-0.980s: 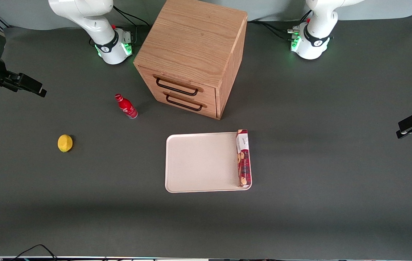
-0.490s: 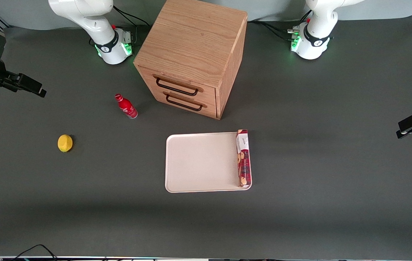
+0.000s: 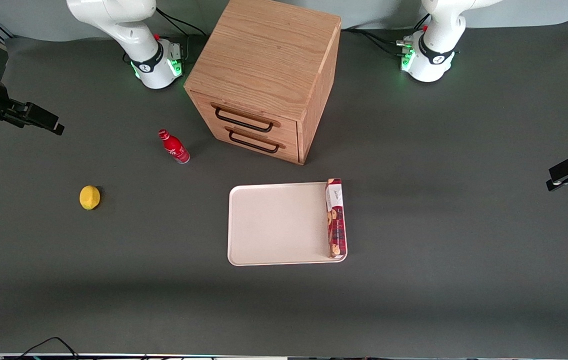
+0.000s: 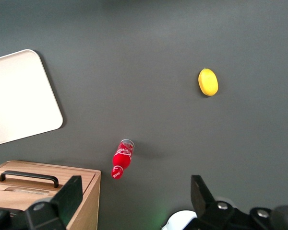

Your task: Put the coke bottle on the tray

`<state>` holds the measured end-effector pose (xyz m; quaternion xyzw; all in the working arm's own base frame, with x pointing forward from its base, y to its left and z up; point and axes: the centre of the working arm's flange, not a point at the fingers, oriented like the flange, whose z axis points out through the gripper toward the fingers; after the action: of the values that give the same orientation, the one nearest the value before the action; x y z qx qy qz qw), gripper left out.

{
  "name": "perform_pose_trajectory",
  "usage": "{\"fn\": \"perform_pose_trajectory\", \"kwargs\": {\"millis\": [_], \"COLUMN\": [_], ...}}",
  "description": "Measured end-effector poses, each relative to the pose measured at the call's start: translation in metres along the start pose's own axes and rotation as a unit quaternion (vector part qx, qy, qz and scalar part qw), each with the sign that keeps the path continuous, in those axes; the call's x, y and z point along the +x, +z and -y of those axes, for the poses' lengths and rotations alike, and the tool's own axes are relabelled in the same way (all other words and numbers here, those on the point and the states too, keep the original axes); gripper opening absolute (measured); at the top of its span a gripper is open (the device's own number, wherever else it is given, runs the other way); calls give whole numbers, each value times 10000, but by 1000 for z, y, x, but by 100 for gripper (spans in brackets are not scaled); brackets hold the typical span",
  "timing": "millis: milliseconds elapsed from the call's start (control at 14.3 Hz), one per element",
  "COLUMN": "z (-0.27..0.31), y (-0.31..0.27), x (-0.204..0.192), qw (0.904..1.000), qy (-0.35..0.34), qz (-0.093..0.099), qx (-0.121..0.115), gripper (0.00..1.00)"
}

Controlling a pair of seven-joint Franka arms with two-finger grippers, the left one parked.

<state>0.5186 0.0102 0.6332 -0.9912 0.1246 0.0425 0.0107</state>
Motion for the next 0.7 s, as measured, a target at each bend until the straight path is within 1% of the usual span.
{"fn": "perform_pose_trajectory", "kwargs": {"millis": [70,140,350,490,560,700], "z": [1,5,43,69,79,94], "y": [1,3,16,43,62,116], "x": [-2,-5,-28,-47,-55,-74], "qw": [10000,9998,9975,9953,9943,9948], "qy": [-16,-61,-393,-449,-486,-471], "qz": [52,154,537,830,917,849], "qx": [-17,-52,-222,-234,-252,-311], "gripper": [100,100,100,100,100,100]}}
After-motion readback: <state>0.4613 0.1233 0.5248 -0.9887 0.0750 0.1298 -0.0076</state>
